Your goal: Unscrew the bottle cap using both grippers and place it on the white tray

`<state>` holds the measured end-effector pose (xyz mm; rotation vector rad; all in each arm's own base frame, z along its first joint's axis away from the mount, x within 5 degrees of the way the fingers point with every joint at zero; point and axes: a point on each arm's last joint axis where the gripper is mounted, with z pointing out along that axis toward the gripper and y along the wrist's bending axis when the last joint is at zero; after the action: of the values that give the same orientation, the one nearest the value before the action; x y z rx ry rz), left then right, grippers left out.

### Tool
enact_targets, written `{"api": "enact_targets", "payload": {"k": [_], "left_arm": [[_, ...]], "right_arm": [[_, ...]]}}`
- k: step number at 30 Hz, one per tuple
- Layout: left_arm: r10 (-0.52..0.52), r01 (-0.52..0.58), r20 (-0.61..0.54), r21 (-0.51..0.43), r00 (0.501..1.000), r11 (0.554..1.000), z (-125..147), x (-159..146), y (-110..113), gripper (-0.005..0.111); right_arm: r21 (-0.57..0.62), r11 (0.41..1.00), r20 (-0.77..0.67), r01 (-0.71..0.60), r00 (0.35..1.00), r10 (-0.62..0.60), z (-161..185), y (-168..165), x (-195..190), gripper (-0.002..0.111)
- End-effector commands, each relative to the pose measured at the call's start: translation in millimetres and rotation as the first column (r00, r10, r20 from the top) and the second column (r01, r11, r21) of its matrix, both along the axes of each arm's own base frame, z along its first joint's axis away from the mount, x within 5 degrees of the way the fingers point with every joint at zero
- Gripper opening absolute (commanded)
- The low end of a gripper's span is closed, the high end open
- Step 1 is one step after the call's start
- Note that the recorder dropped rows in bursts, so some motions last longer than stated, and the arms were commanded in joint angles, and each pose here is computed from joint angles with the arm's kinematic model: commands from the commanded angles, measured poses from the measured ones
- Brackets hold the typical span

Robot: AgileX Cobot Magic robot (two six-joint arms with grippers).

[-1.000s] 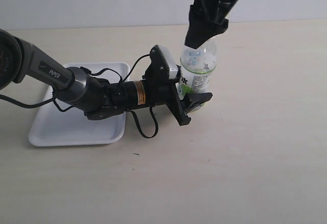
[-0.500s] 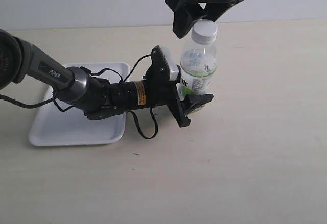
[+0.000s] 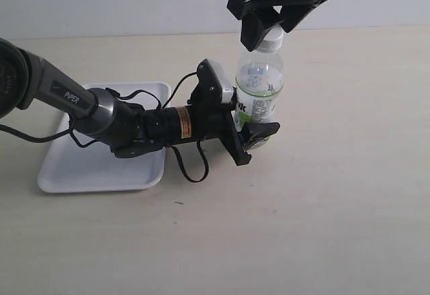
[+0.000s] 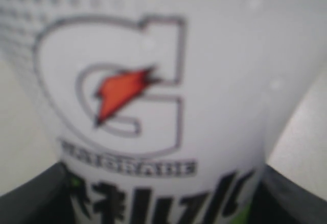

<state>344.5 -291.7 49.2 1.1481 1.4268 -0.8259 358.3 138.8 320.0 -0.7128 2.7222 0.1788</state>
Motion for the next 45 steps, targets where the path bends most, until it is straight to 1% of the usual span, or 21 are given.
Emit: {"api": "enact_targets", "payload": {"k": [1, 8, 16, 22, 45], "left_arm": [[0.01, -0.01, -0.009, -0.015, 1.0, 1.0, 5.2, 1.6, 0.0, 0.0], [0.01, -0.01, -0.009, -0.015, 1.0, 1.0, 5.2, 1.6, 0.0, 0.0], [0.01, -0.01, -0.009, -0.015, 1.0, 1.0, 5.2, 1.6, 0.0, 0.0], [0.01, -0.01, -0.009, -0.015, 1.0, 1.0, 5.2, 1.6, 0.0, 0.0], [0.01, -0.01, -0.009, -0.015, 1.0, 1.0, 5.2, 1.6, 0.0, 0.0]], "right_arm": [[-0.013, 1.0, -0.009, 0.0, 1.0, 0.0, -4.1, 0.7, 1.5, 0.058], [-0.02, 1.0, -0.021, -0.001, 1.0, 0.0, -9.6, 1.4, 4.1, 0.052], [-0.02, 1.0, -0.019, -0.001, 1.0, 0.0, -8.8, 1.3, 3.8, 0.052], [-0.009, 1.0, 0.003, 0.001, 1.0, -0.001, -1.9, 2.1, 5.4, 0.052], [-0.005, 1.0, 0.0, 0.024, 1.0, -0.025, -1.9, 1.8, 5.5, 0.052]]}}
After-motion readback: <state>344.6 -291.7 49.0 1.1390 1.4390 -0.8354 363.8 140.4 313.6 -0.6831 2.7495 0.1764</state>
